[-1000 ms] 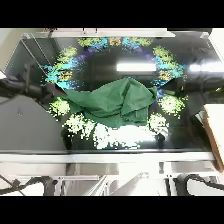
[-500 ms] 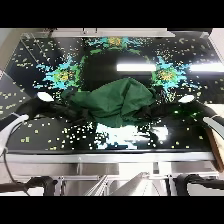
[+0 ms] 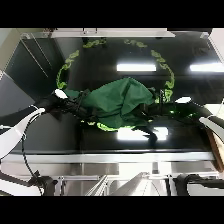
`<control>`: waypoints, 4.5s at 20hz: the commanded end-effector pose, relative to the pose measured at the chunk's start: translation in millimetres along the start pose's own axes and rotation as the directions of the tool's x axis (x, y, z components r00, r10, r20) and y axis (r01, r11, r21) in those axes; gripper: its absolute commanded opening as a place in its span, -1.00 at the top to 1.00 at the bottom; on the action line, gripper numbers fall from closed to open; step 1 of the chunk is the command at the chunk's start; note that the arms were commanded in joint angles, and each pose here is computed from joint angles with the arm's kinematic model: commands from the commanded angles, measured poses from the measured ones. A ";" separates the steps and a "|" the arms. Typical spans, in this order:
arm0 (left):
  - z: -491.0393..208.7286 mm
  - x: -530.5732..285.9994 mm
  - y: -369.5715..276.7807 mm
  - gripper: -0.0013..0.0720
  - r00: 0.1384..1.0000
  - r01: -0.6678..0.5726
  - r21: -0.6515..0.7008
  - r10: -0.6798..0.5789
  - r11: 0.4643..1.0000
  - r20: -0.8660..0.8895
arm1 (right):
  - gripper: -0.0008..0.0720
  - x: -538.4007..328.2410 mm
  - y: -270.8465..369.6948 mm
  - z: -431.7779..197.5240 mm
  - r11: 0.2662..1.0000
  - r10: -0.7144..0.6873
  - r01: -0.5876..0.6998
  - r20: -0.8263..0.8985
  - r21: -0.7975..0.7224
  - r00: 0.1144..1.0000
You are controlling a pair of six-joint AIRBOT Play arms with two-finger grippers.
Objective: Fold the shirts.
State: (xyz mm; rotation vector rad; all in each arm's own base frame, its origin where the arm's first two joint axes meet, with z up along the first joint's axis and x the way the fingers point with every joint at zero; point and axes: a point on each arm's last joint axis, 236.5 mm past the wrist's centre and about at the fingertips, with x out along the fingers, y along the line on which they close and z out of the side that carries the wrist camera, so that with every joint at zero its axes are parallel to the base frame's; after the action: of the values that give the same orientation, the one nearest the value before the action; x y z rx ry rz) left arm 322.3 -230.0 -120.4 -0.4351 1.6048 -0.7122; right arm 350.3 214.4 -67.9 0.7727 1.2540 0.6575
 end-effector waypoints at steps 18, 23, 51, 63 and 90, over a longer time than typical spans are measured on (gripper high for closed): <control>-7.4 -81.8 13.4 0.10 0.996 -0.030 0.042 0.026 0.999 0.085 | -0.23 42.3 39.0 39.1 1.000 0.018 -0.016 0.160 -0.014 0.987; 5.1 -91.5 61.1 0.10 0.955 -0.049 -0.101 0.076 0.994 0.288 | -0.23 42.3 39.0 39.1 1.000 0.018 -0.016 0.160 -0.014 0.987; 16.6 -43.9 15.5 0.92 0.977 0.190 -0.049 -0.183 0.981 0.111 | 0.94 44.9 55.2 23.4 0.995 0.087 -0.083 0.080 -0.063 0.993; -172.1 -444.1 -357.0 0.93 0.468 0.319 0.926 -0.883 0.204 0.033 | 0.94 -341.9 381.9 -34.5 0.523 0.550 0.172 0.485 -0.835 0.680; 14.4 -183.1 40.3 0.12 0.903 0.430 -0.231 -0.411 0.873 0.129 | -0.72 -172.9 -15.3 120.3 0.997 0.031 -0.013 0.232 -0.083 0.972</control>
State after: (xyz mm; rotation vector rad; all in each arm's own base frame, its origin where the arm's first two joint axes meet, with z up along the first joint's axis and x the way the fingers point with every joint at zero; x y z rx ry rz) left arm 407.7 -85.8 -5.8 -0.9123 1.4110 -0.7742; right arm 468.1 84.3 41.0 0.7771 0.9111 0.5728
